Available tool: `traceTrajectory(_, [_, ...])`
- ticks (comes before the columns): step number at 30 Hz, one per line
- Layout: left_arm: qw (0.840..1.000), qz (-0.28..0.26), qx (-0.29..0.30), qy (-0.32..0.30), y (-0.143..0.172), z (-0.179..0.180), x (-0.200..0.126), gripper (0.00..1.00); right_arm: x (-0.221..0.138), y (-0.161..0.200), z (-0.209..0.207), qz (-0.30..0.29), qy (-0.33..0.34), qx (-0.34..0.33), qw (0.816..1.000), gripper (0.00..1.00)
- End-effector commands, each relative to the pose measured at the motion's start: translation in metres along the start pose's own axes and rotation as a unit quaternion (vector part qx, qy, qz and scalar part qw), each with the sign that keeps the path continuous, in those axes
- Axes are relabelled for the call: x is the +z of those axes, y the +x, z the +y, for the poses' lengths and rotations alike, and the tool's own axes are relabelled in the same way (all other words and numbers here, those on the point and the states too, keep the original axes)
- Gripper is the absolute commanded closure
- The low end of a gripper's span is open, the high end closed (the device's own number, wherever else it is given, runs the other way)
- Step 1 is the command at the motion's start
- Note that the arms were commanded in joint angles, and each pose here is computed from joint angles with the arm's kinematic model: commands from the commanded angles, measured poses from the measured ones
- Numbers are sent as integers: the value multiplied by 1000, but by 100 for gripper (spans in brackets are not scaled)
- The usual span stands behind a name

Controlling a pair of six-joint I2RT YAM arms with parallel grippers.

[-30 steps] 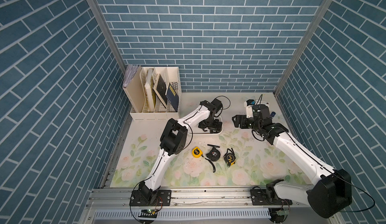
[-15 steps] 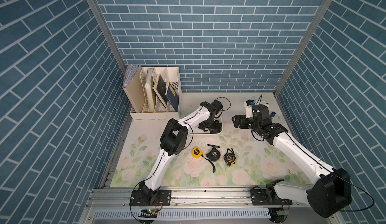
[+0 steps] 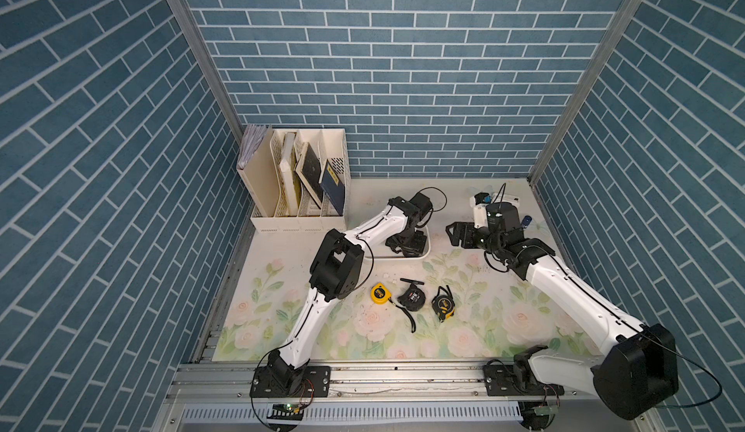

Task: Take the tape measure out of the storage box
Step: Pick up the tape measure from the storage box.

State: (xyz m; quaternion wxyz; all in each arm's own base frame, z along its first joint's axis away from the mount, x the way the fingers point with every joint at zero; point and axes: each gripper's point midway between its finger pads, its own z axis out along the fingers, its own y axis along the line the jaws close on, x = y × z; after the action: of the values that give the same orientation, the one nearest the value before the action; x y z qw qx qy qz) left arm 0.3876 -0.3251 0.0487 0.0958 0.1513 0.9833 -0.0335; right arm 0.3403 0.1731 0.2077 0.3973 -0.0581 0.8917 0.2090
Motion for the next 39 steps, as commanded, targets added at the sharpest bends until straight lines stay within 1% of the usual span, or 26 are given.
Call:
traceTrajectory(1, [997, 11, -9, -75, 9, 33, 14, 19, 1, 0, 1, -3, -8, 13, 1000, 11])
traceTrajectory(6, [998, 23, -6, -63, 13, 29, 20, 18, 1, -1, 2, -5, -9, 12, 1000, 11])
traceTrajectory(10, [999, 20, -4, -46, 11, 22, 22, 12, 1, -1, 3, -4, -12, 12, 1000, 11])
traceTrajectory(12, [999, 15, -1, -31, 8, 17, 19, 10, 2, 0, 2, -3, -11, 13, 1000, 11])
traceTrajectory(17, [1000, -4, 2, -1, -1, 5, 6, 9, 4, 2, 3, 0, -12, 13, 1000, 11])
traceTrajectory(25, [1000, -23, -1, 10, -13, 0, -11, 8, 8, 5, 3, 6, -16, 15, 1000, 11])
traceTrajectory(39, [1000, -17, -11, 6, -20, -3, 18, 8, 9, 3, 5, 2, -24, 16, 1000, 11])
